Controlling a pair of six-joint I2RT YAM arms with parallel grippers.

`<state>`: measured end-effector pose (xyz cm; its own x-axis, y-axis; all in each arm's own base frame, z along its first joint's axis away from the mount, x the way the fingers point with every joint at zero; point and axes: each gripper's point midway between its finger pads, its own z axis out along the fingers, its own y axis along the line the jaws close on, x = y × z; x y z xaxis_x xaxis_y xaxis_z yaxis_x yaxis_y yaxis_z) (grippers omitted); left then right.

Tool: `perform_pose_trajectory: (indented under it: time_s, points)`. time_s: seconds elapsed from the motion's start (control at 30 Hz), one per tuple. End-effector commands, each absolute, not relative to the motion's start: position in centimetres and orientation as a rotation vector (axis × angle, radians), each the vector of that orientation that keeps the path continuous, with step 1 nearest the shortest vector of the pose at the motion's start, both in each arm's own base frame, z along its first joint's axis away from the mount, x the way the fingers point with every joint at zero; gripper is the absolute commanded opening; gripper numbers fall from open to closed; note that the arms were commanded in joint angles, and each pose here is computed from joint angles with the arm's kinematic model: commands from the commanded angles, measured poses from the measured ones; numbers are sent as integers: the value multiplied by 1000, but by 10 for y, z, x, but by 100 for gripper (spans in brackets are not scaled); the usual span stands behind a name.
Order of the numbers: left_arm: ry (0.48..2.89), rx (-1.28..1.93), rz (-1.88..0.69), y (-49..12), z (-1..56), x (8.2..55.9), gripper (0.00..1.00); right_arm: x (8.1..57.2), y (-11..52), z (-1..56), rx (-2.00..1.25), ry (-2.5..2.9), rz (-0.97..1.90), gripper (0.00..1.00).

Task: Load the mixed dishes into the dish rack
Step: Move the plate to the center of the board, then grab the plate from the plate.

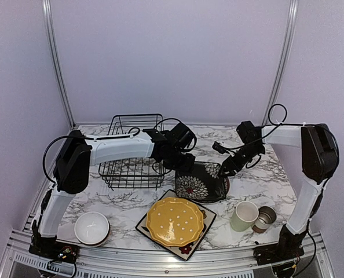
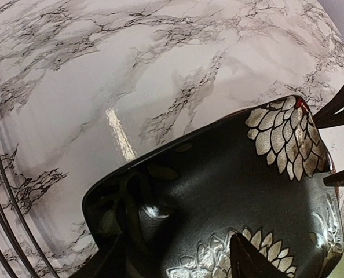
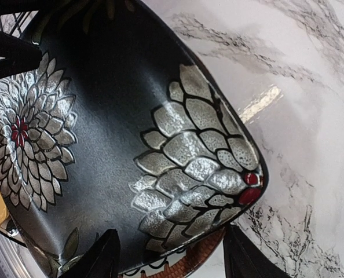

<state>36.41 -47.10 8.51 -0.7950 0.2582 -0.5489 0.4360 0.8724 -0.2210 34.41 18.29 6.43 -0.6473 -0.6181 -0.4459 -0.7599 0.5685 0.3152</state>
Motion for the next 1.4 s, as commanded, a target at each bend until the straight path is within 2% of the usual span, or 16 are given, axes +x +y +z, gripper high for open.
perform_pose_trajectory:
  time_s: [0.0,0.33,0.67,0.9,1.37]
  points:
    - [2607,472,-301,-429,76,361,64,351,193,75,-1133,2488,721,60]
    - [2527,471,-399,-439,128,354,64,352,188,67,-1104,2512,698,61]
    - [2660,425,-286,-411,83,332,64,356,183,77,-1087,2466,652,62]
    - [2676,400,-310,-421,71,335,63,352,180,75,-1077,2466,661,62]
    - [2682,395,-469,-445,67,336,38,350,178,73,-1076,2459,667,62]
